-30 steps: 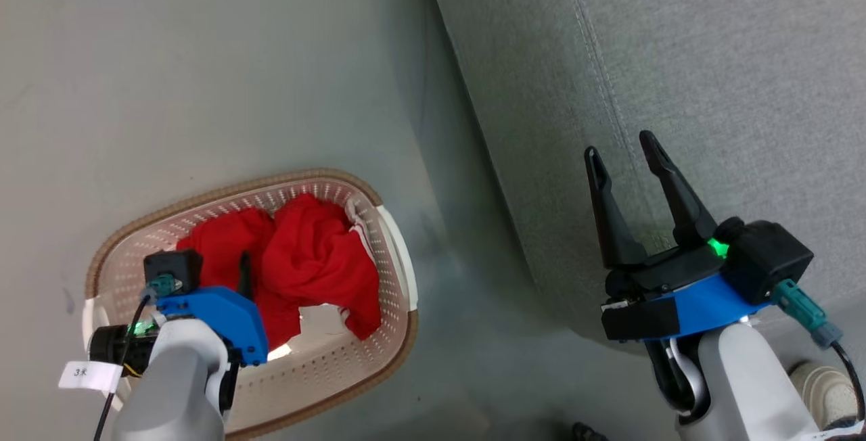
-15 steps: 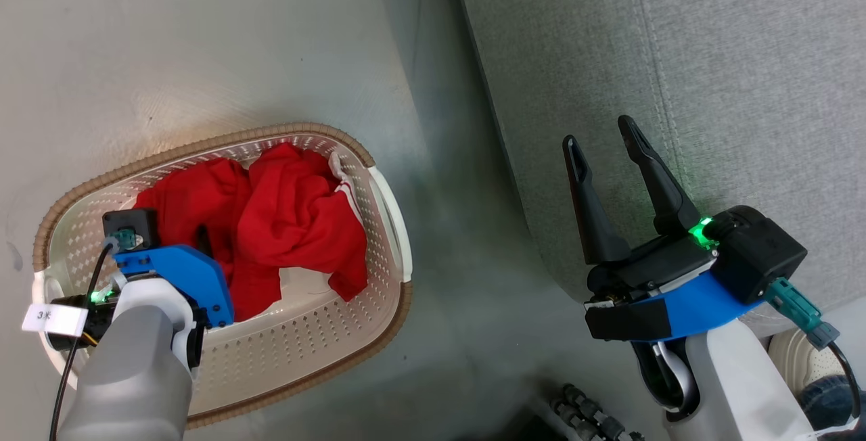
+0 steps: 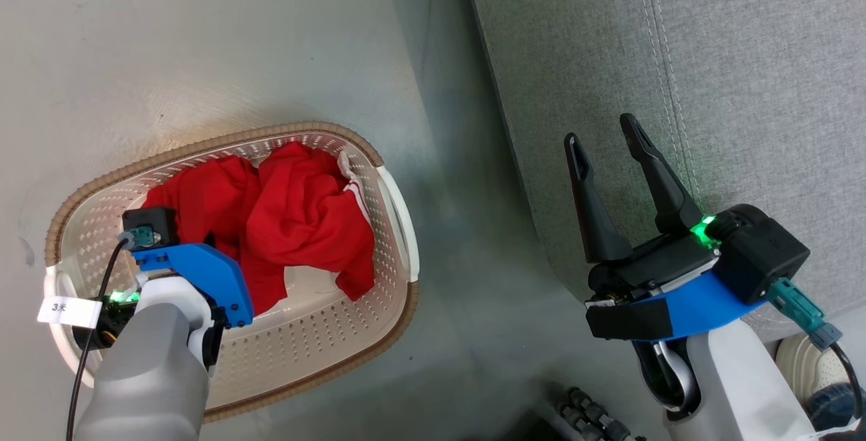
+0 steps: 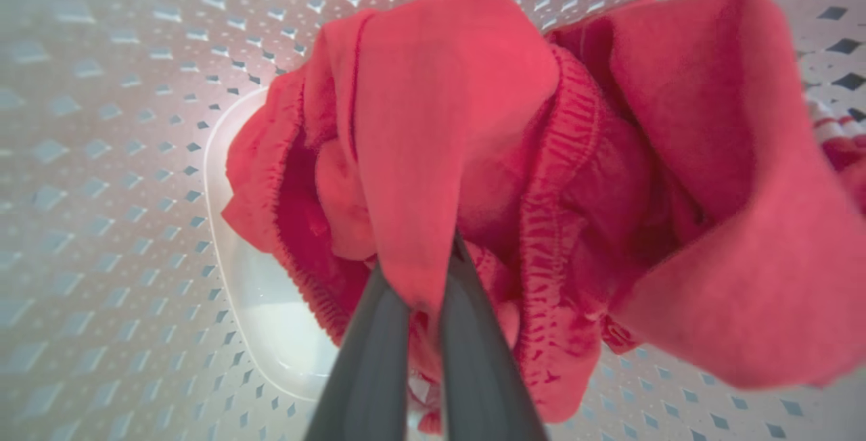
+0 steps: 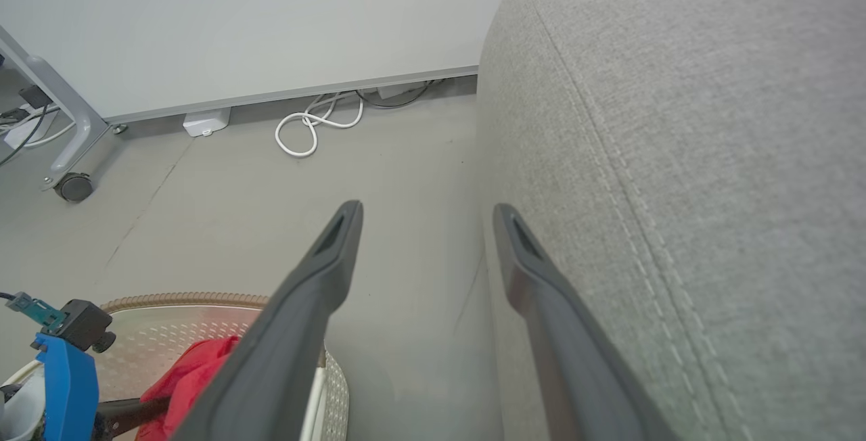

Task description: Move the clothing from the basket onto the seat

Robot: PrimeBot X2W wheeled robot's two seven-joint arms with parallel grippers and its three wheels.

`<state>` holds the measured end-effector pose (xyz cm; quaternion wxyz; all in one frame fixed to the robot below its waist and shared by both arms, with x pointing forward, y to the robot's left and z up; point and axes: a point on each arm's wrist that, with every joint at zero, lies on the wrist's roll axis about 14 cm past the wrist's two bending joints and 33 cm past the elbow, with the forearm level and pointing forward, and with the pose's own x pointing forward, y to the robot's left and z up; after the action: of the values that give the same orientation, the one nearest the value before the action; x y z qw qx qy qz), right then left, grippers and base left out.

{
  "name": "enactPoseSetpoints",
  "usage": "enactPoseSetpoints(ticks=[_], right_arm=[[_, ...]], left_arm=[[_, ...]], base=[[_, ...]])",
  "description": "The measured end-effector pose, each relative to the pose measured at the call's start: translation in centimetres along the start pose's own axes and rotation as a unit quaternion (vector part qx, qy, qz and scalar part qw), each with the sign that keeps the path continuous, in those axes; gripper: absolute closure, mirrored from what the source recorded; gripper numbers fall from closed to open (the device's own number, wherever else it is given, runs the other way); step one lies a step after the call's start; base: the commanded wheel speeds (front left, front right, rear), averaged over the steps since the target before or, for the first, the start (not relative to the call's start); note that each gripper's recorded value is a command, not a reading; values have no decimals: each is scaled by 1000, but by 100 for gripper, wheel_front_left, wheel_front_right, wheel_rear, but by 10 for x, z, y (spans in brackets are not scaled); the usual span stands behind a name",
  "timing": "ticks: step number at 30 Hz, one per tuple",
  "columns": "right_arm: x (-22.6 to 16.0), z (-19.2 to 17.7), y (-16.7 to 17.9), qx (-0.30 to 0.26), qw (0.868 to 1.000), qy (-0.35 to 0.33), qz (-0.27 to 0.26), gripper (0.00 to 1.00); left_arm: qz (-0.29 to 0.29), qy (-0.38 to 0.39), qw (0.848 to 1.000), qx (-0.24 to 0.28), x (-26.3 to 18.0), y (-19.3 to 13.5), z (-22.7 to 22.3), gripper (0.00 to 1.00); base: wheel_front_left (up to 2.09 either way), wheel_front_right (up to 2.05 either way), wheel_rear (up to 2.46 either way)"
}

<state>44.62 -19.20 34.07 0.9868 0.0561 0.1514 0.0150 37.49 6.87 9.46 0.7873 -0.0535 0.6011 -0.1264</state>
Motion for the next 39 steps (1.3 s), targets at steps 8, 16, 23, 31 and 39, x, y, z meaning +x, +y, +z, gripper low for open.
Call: enactPoseSetpoints(ticks=[8,16,23,31,39], right_arm=[[2,3,5,0,1000,-5,7,0],[5,11,12,-1,1000,-16,19,0],[8,31,29,-3,998,-43,42,0],[8,63,57,-3,994,-80,80,0],[-8,96,84,-3,987,-112,111,0]], left_arm=[[2,-13,1000,-7,-6,0,4,100],[-4,-23,1000,-10,-15,-6,10,100],[-5,-65,997,-33,-42,-8,21,100],[-7,-168,985,-33,-91,-4,51,100],[3,-274,961,-40,-157,5,82,100]], base=[[0,0,0],[0,0,0],[0,0,0],[0,0,0],[0,0,0]])
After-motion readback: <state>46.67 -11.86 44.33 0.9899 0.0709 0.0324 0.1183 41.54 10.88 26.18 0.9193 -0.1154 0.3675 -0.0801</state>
